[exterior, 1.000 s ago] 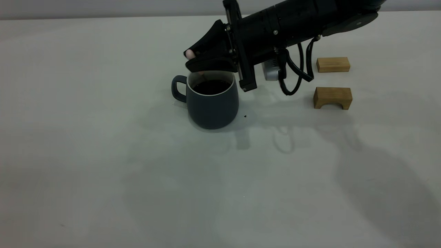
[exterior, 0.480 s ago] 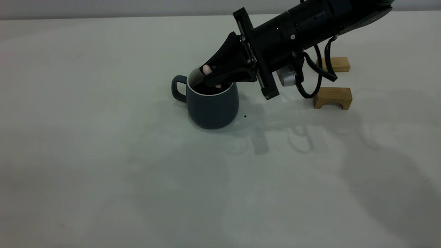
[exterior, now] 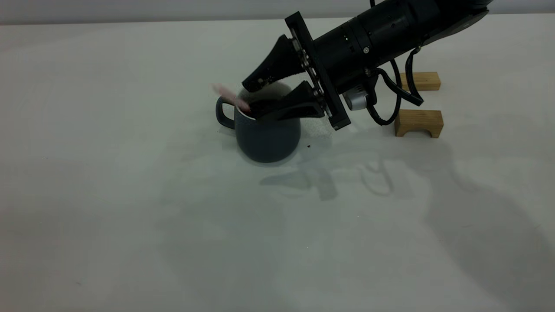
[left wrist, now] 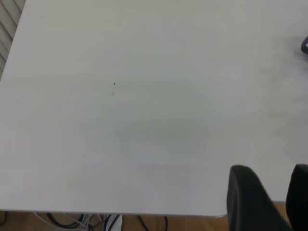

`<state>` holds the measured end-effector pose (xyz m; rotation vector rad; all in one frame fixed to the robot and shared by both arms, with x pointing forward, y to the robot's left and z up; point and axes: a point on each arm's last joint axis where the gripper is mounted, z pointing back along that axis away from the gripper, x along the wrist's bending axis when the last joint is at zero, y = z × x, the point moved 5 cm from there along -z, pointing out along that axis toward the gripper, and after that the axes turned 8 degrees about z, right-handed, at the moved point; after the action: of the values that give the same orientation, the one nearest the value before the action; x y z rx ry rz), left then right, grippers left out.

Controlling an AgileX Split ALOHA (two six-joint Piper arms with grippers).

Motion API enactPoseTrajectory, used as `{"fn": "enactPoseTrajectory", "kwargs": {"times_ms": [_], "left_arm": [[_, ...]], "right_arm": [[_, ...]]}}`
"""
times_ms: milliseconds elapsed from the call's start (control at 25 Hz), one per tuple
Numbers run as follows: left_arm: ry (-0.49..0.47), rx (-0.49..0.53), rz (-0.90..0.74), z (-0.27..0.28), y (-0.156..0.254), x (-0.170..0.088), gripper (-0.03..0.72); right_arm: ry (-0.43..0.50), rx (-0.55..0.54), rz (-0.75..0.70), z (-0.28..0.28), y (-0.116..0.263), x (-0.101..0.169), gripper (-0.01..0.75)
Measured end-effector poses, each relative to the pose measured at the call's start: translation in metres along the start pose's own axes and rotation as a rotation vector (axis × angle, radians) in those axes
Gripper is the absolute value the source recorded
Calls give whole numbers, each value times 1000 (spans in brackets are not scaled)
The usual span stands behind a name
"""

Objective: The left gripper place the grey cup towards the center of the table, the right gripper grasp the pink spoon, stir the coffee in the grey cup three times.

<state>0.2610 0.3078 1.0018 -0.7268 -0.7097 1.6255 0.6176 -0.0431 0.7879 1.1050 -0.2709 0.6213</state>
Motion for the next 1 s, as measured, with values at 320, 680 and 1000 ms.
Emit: {"fn": "enactPoseTrajectory", "kwargs": {"times_ms": [320,680,1000], "left_arm": [[0,0,0,0,0,0,274],[0,0,0,0,0,0,274],[0,0,0,0,0,0,274]], "right_arm": [[96,-110,229,32,36,26,662],[276,-372,656,124,134,63,450],[543,-584,944,210,215,44,300]]}}
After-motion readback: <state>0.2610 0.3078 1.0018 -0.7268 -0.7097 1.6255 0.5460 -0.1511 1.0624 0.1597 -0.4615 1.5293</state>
